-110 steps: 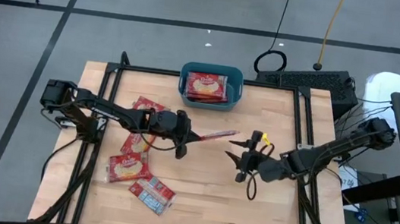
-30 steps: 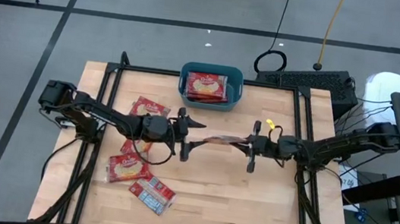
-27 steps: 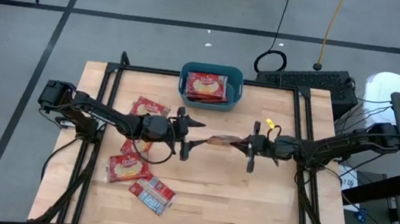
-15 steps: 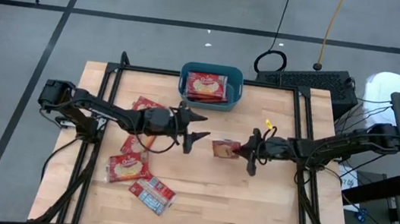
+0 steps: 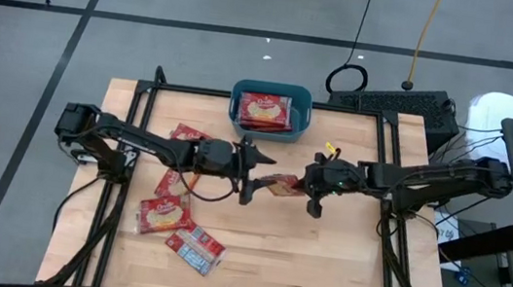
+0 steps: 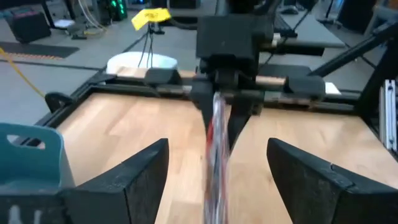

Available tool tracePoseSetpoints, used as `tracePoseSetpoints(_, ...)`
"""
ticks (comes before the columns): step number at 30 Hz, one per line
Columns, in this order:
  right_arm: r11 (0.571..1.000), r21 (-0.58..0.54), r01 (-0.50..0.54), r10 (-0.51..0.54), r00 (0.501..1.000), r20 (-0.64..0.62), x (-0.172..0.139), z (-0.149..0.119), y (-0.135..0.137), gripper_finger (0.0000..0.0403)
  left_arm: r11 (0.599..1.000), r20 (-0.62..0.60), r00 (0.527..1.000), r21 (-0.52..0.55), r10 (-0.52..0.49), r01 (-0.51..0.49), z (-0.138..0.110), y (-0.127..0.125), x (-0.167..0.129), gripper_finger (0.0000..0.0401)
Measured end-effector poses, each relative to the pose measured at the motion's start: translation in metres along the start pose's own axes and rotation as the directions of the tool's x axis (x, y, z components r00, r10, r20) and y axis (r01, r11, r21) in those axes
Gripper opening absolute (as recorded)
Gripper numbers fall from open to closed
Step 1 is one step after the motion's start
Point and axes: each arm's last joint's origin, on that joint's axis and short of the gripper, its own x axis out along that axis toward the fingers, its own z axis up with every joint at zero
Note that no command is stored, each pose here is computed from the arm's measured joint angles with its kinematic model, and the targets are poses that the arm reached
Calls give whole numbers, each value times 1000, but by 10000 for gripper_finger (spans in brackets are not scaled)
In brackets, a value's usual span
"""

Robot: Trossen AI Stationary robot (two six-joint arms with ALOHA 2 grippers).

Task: Sort popcorn bags into baskets
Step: Put the red popcorn bag into the blue bin

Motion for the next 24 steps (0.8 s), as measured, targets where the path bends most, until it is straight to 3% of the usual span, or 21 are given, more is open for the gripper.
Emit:
tracePoseSetpoints(8, 999, -19, 32, -33, 998, -57, 17, 13, -4, 13, 1000, -87, 996, 12, 16, -15, -26, 1, 20, 274)
tracePoseSetpoints(11, 999, -21, 45, -46, 997, -68, 24, 13, -7, 13, 999, -114, 993, 28, 27, -24, -34, 3, 25, 254)
tracePoseSetpoints(15, 998, -15, 64, -65, 994, -83, 31, 11, -12, 13, 998, -155, 987, 52, 37, -30, -40, 6, 28, 192)
tracePoseSetpoints(22, 995, -41, 93, -96, 992, -77, 32, 12, -15, 13, 996, -187, 981, 78, 55, -41, -44, 10, 28, 33)
tracePoseSetpoints(24, 994, -52, 93, -96, 992, -76, 32, 12, -15, 14, 996, -187, 981, 76, 57, -43, -44, 12, 28, 16)
